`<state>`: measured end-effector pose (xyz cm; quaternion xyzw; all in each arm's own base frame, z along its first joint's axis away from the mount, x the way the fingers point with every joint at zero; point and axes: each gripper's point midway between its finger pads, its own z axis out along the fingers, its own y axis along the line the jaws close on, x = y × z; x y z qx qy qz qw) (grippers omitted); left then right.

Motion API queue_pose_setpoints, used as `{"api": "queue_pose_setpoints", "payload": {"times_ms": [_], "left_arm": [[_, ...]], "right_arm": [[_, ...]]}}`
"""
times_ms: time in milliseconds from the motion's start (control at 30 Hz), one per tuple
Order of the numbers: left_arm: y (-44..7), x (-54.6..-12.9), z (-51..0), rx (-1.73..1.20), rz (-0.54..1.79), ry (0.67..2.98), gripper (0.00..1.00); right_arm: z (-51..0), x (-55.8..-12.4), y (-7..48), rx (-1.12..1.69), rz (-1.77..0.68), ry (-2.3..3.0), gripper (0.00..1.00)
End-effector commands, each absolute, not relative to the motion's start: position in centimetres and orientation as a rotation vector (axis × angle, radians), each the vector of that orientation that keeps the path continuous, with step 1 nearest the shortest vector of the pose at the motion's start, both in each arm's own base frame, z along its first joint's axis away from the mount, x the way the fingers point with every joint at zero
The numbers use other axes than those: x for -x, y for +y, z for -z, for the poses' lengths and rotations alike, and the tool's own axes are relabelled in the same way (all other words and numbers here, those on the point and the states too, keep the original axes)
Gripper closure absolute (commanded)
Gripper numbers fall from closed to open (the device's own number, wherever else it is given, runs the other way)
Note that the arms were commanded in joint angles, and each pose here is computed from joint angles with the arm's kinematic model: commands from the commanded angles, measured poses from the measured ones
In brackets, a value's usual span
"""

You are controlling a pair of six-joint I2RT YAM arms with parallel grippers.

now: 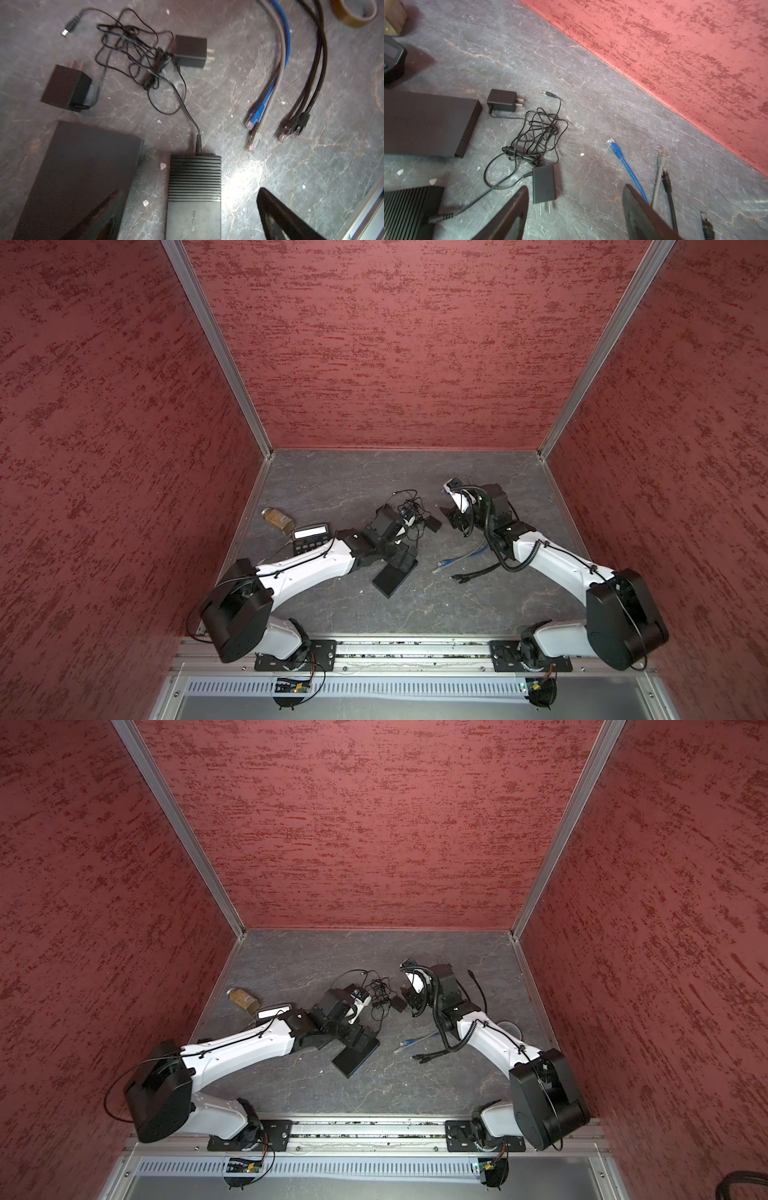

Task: Insert the plug into the switch port
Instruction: 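Lower the black ribbed box onto the table with the left gripper and release, then move the right gripper down to the grey ethernet cable plug while the left gripper withdraws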

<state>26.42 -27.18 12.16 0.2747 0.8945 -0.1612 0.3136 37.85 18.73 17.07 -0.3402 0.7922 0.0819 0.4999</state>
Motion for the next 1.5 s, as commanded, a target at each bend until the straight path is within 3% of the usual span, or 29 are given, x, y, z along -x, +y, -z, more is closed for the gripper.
{"api": "queue_pose_setpoints", "payload": {"times_ms": [0, 233, 400, 633, 967, 1467], "left_arm": [[-26.5, -28.5, -14.4, -0.503, 0.48, 2.287, 0.01], [-23.0, -30.2, -13.8, -0.147, 0.759, 2.356, 0.0], [-21.4, -29.8, -13.0, -0.149, 0.658, 2.379, 0.0], [-20.5, -29.3, -11.1, -0.184, 0.504, 2.465, 0.0], [-20.8, -29.3, -9.8, -0.185, 0.508, 2.468, 0.0], [-21.5, -29.1, -8.6, -0.199, 0.537, 2.501, 0.0]], "right_arm": [[-16.9, -37.2, 19.0, 0.923, -0.192, 1.902, 0.28], [-15.8, -35.7, 19.2, 1.04, -0.205, 1.926, 0.3], [-12.3, -32.5, 18.7, 1.278, -0.215, 2.017, 0.31], [-10.5, -30.9, 17.7, 1.388, -0.183, 2.101, 0.33], [-8.1, -26.9, 18.9, 1.587, -0.235, 1.933, 0.36], [-6.9, -25.1, 20.1, 1.693, -0.356, 1.847, 0.44]]}}
